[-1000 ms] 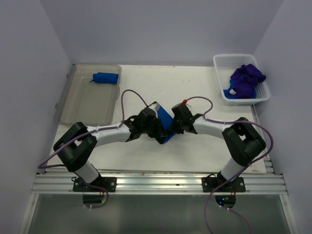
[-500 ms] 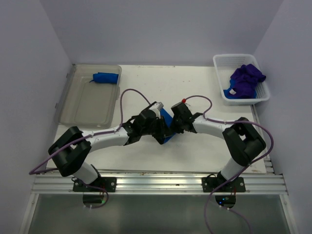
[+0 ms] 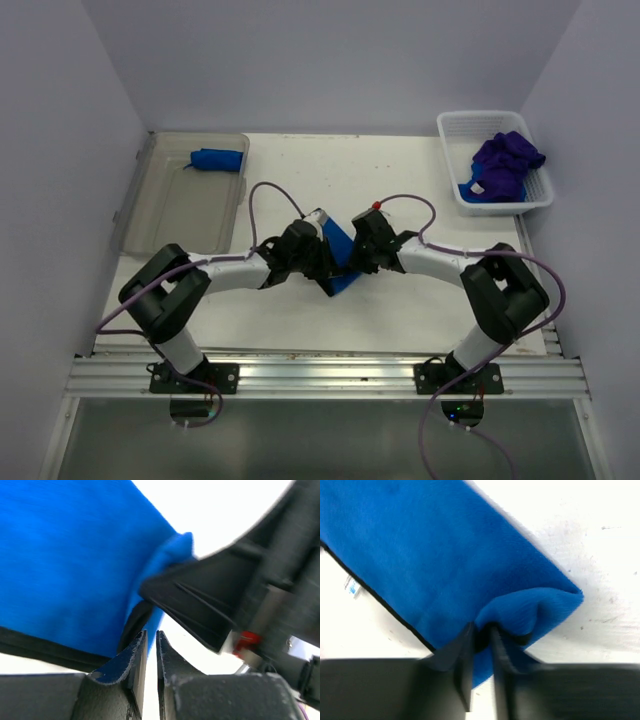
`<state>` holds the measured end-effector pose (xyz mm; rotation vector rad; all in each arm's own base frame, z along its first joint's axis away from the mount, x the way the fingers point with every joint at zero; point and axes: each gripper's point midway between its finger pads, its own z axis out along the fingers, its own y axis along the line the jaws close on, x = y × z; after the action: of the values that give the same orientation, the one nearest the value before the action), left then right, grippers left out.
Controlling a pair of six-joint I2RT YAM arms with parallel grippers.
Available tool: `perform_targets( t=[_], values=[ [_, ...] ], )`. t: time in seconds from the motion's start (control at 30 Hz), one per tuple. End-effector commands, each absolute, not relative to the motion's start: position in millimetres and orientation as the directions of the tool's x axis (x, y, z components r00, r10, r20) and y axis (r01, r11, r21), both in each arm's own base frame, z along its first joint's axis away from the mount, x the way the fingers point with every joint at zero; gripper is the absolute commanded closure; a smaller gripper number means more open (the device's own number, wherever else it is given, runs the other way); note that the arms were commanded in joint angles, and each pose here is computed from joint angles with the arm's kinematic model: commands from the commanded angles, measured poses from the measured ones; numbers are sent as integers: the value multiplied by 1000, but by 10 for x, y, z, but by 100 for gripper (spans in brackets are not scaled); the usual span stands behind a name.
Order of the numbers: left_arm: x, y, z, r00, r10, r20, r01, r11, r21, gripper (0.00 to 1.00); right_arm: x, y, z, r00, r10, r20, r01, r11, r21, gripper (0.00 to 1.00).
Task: Roll the towels
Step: Roll the towel
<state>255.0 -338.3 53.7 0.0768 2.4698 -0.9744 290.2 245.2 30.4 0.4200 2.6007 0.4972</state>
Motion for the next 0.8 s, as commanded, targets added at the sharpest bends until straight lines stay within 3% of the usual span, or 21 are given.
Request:
perform_targets(
  t=[0.0,0.07,0.2,0.3,0.47,0.77],
  values=[
    [2704,-3360,464,-869,-114,-482,238,758,-607,84,2962,2538,651,-840,328,-431,110,883,457,65],
    [2711,-3356,392,-876,-110,-470,227,765,-603,84,2989,2537,758,-837,287,-466,59,894,444,48],
    [2679,-3353,320,-889,-102,-446,213,770,-601,86,3013,2427,889,-825,197,-530,-14,930,367,44],
    [2670,-3326,289,-892,-106,-440,201,779,-594,86,3039,2371,951,-814,131,-567,-68,946,316,56],
    [2651,-3308,275,-896,-111,-430,188,783,-593,86,3054,2327,942,-812,64,-580,-111,959,261,98],
    [2650,-3268,287,-896,-106,-432,186,793,-581,86,2947,2198,693,-831,22,-555,-112,972,206,100]
  ],
)
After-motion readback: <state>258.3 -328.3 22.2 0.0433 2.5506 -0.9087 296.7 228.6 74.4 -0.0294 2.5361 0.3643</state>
